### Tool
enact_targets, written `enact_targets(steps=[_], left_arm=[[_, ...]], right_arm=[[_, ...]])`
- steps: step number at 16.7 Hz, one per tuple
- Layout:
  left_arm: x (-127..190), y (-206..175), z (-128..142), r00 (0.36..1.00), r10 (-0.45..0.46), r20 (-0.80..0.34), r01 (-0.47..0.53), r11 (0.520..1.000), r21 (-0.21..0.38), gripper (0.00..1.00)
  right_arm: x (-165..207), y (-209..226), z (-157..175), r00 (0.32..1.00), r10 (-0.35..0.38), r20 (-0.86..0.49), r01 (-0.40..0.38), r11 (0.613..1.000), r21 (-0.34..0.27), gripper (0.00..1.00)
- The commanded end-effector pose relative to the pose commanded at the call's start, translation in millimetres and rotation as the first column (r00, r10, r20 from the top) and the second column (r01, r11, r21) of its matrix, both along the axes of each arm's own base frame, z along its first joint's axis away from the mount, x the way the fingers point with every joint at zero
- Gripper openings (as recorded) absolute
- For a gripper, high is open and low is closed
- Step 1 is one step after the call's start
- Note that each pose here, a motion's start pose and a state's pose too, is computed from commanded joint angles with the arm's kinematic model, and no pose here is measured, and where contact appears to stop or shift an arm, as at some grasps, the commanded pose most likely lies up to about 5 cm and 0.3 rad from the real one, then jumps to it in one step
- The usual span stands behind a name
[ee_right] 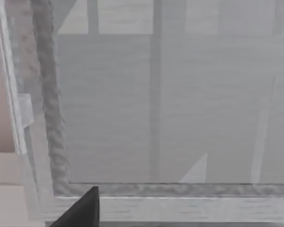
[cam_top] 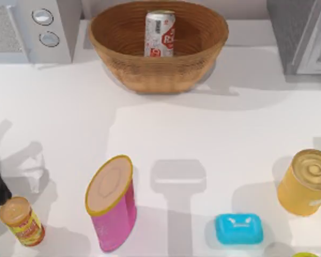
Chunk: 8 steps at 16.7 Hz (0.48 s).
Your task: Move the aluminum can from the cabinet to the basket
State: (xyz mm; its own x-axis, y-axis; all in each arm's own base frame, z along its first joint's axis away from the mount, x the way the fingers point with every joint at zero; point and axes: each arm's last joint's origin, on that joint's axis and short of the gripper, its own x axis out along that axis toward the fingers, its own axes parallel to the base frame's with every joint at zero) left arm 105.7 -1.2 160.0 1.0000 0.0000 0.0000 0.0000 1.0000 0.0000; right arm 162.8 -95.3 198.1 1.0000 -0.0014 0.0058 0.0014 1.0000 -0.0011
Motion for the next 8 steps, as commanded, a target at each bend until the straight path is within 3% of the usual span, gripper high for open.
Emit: enact_targets(steps=[8], left_arm=[[0.0,0.0,0.0,1.000,0.000,0.000,0.000,1.000,0.000,1.00]], right_arm=[[-1.5,-85.5,-26.0,1.000,0.003,-0.004,-0.003,1.000,0.000,1.00]])
